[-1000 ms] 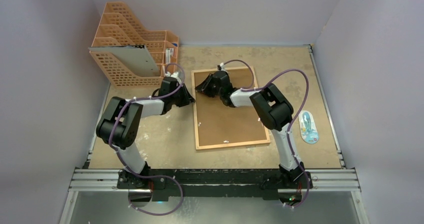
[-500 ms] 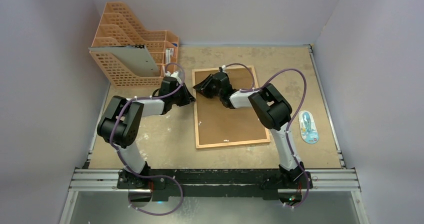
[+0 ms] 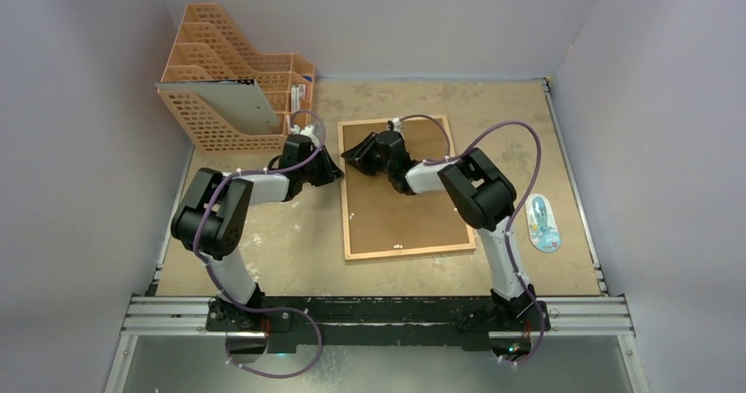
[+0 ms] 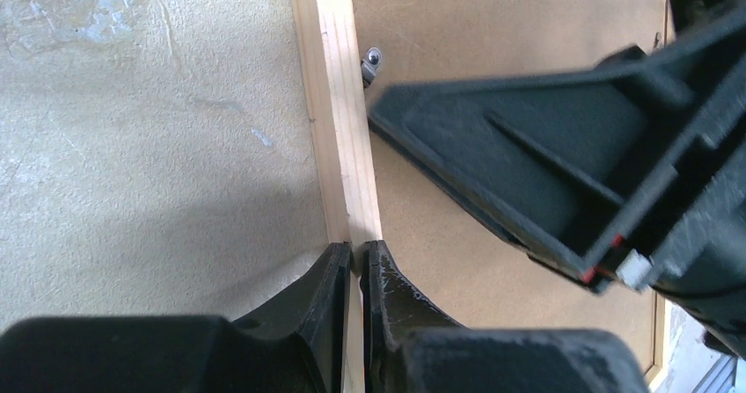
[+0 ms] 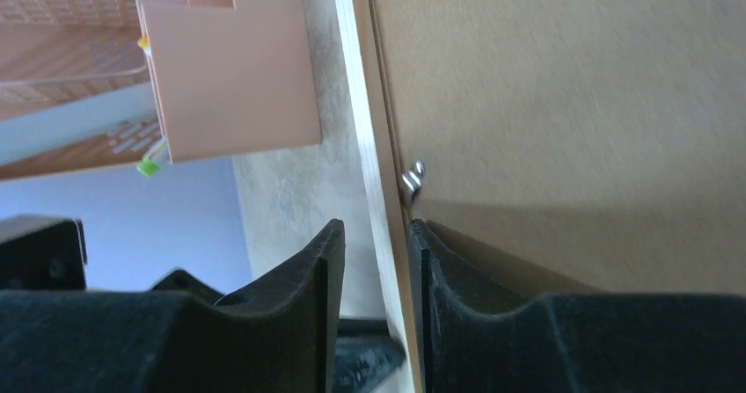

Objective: Put the photo into the frame
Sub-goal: Install the photo frame at the center of the board.

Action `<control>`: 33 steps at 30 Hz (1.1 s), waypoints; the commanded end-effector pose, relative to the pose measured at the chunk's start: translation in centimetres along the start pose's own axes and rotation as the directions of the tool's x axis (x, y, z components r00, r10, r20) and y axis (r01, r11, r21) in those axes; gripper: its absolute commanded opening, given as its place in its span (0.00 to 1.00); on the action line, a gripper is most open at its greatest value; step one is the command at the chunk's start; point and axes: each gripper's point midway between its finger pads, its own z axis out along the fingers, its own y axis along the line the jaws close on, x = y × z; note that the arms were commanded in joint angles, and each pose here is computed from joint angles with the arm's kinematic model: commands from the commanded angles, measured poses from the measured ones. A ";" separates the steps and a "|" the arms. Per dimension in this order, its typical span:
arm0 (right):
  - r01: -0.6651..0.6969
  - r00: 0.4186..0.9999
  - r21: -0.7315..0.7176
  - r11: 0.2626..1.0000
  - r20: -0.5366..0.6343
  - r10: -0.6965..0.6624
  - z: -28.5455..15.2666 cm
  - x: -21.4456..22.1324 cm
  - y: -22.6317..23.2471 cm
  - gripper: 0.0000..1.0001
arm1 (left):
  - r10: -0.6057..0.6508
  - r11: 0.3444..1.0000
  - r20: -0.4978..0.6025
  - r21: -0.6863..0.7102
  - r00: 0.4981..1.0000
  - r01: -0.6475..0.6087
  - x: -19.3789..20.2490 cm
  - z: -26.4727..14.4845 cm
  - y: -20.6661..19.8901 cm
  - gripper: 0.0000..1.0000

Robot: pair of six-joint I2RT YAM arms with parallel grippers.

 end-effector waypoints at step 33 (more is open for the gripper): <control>0.346 0.922 0.135 0.929 0.136 -0.363 -22.0 -6.0 -0.1 0.60 | 0.020 1.000 -0.239 0.003 0.971 -0.020 11.4 -3.5 1.1 0.00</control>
